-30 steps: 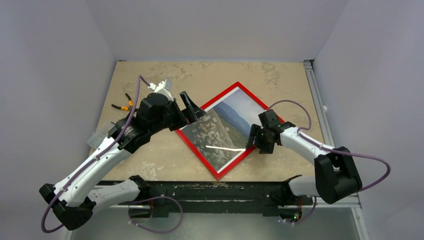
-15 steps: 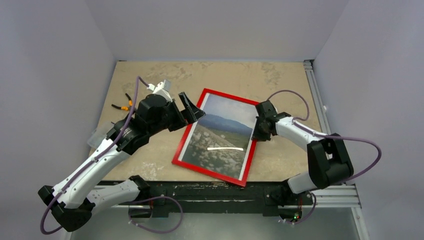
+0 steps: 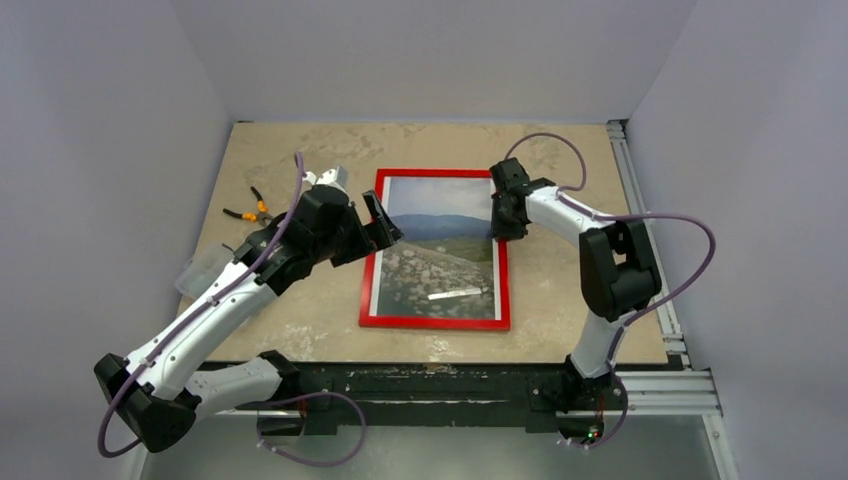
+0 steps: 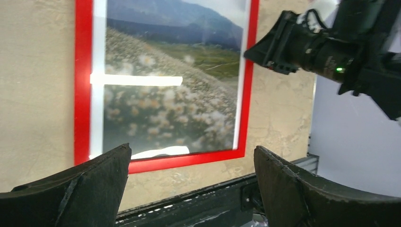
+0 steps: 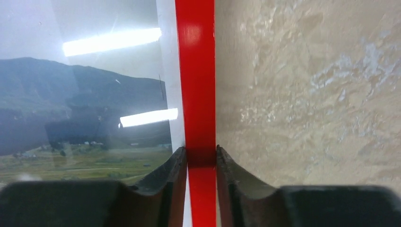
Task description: Put the photo into the frame
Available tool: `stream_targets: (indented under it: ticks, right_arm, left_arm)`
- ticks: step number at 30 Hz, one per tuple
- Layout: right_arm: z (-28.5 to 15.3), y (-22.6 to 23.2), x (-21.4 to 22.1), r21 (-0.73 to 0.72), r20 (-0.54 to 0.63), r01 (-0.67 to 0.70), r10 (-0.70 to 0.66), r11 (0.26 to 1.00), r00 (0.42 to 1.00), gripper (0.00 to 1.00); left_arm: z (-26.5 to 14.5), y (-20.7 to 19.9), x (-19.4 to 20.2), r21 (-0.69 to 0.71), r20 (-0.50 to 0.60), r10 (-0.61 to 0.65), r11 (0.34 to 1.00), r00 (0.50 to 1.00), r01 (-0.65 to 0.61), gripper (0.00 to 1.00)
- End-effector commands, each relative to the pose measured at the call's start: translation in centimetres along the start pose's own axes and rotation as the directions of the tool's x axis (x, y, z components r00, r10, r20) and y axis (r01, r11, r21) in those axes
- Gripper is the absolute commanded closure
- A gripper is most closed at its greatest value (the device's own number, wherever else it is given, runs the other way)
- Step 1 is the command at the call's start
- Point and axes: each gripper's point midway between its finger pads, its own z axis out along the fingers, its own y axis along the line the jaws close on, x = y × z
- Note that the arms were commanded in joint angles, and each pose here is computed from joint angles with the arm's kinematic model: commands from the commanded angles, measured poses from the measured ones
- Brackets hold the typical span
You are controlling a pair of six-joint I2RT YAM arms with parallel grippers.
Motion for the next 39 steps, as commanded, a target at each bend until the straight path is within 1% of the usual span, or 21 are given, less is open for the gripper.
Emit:
stream_targets:
  ticks: [1, 2, 3, 4, 6, 9, 13, 19, 21, 26, 30, 34, 39]
  right_arm:
    - [-1.2, -0.6, -5.0, 0.050, 0.120, -0.003, -0.003, 0.999, 0.993, 0.57]
    - [-1.4, -0.6, -5.1, 0.044, 0.121, -0.003, -0.002, 0.999, 0.993, 0.44]
    - [-1.6, -0.5, -5.0, 0.038, 0.121, -0.006, 0.001, 0.999, 0.993, 0.33]
    - [-1.8, -0.5, -4.8, 0.031, 0.118, -0.010, 0.006, 0.999, 0.993, 0.26]
    - [-2.3, -0.6, -4.2, 0.012, 0.110, -0.025, 0.024, 1.000, 0.994, 0.19]
    - [-3.0, -0.6, -2.4, -0.049, 0.087, -0.052, 0.057, 0.997, 0.995, 0.14]
    - [-3.0, -0.5, 1.3, -0.147, 0.008, -0.123, 0.126, 0.981, 0.992, 0.12]
    - [-2.5, 1.0, 6.2, -0.286, -0.108, -0.205, 0.181, 0.936, 0.978, 0.12]
    - [-2.5, 1.5, 7.0, -0.316, -0.130, -0.225, 0.193, 0.922, 0.973, 0.12]
    - [-2.8, 1.9, 8.0, -0.350, -0.158, -0.254, 0.210, 0.902, 0.965, 0.13]
    - [-3.5, 1.9, 8.2, -0.361, -0.150, -0.259, 0.219, 0.896, 0.964, 0.13]
    - [-3.9, 1.5, 8.1, -0.356, -0.129, -0.257, 0.225, 0.898, 0.966, 0.13]
    - [-4.3, 1.4, 8.0, -0.364, -0.124, -0.255, 0.225, 0.896, 0.966, 0.14]
  left_arm:
    - [1.4, 3.5, 0.4, -0.105, -0.015, 0.006, 0.994, 1.000, -0.008, 0.02]
    - [1.8, 4.3, 0.6, -0.126, -0.024, 0.001, 0.992, 1.000, -0.004, 0.02]
    - [2.4, 5.0, 0.9, -0.143, -0.035, -0.003, 0.990, 0.999, -0.002, 0.02]
    - [2.9, 5.9, 1.2, -0.163, -0.047, -0.013, 0.987, 0.999, 0.006, 0.02]
    - [4.1, 7.8, 2.1, -0.200, -0.073, -0.032, 0.980, 0.997, 0.016, 0.02]
    - [5.7, 10.6, 3.2, -0.254, -0.102, -0.056, 0.967, 0.993, 0.028, 0.02]
    - [7.8, 13.0, 4.7, -0.267, -0.139, -0.075, 0.963, 0.987, 0.035, 0.02]
    - [10.5, 12.6, 5.8, -0.195, -0.184, -0.073, 0.980, 0.980, 0.037, 0.03]
    - [11.5, 12.6, 6.4, -0.185, -0.205, -0.087, 0.982, 0.975, 0.049, 0.03]
    - [13.9, 12.3, 7.8, -0.161, -0.256, -0.106, 0.985, 0.961, 0.066, 0.04]
    - [15.5, 11.0, 9.0, -0.148, -0.297, -0.085, 0.988, 0.951, 0.042, 0.05]
    - [16.4, 9.4, 9.8, -0.136, -0.316, -0.055, 0.991, 0.947, 0.012, 0.05]
    - [16.3, 9.2, 9.8, -0.144, -0.313, -0.053, 0.990, 0.948, 0.007, 0.05]
